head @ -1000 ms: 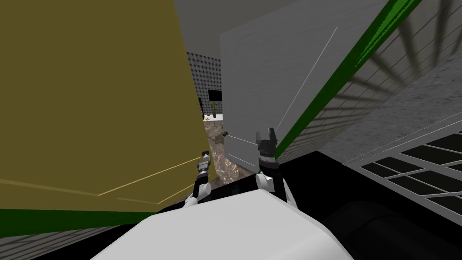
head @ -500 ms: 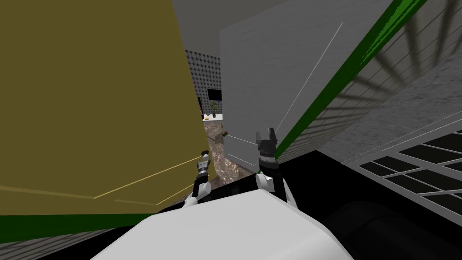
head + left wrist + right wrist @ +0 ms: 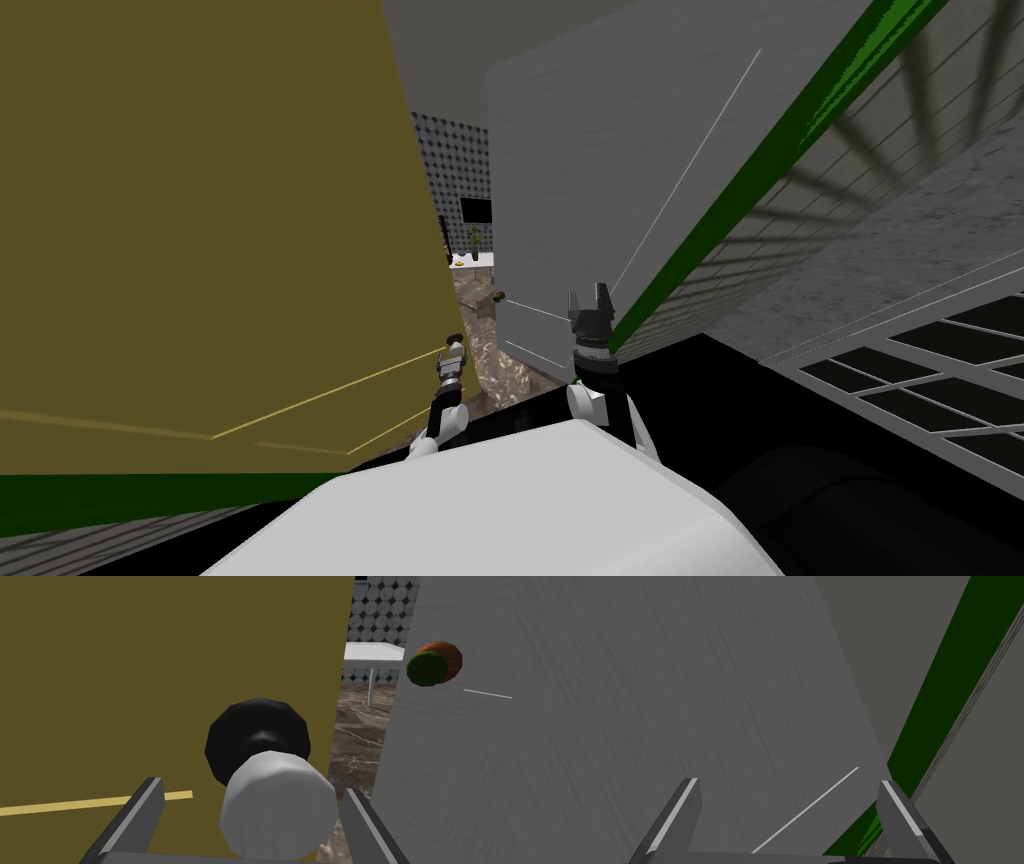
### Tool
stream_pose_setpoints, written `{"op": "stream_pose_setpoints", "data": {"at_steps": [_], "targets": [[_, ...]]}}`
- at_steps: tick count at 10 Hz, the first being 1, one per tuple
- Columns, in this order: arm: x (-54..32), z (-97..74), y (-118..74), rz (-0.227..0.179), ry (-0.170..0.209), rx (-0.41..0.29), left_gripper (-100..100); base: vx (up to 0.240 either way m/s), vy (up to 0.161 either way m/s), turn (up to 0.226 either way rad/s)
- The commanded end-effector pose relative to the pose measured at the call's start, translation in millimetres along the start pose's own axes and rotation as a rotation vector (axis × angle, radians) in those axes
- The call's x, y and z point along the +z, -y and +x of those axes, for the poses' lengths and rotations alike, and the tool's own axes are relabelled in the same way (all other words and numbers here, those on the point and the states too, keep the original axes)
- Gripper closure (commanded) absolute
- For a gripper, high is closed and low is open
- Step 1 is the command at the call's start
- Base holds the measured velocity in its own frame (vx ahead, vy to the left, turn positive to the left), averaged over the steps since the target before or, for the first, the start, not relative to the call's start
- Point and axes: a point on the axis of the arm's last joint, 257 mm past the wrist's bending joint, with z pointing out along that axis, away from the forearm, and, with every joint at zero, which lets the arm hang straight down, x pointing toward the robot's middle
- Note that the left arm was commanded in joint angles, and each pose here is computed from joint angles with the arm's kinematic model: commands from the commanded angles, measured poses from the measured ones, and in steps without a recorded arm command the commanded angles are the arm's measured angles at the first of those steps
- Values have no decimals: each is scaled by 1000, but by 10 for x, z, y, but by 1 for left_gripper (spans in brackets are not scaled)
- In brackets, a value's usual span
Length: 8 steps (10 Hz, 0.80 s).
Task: Push the door open
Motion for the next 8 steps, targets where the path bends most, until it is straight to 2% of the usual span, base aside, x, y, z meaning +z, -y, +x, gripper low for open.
{"op": "stream_pose_setpoints", "data": {"at_steps": [1, 3, 5, 7, 8], "targets": [[28, 16, 280, 65, -10, 7, 100, 85, -27, -319], [37, 27, 432, 101, -15, 10, 100, 115, 4, -160], [37, 27, 432, 101, -15, 10, 100, 54, 10, -12], [40, 46, 689, 165, -24, 14, 100, 63, 20, -144], [40, 46, 689, 165, -24, 14, 100, 63, 20, -67]]}}
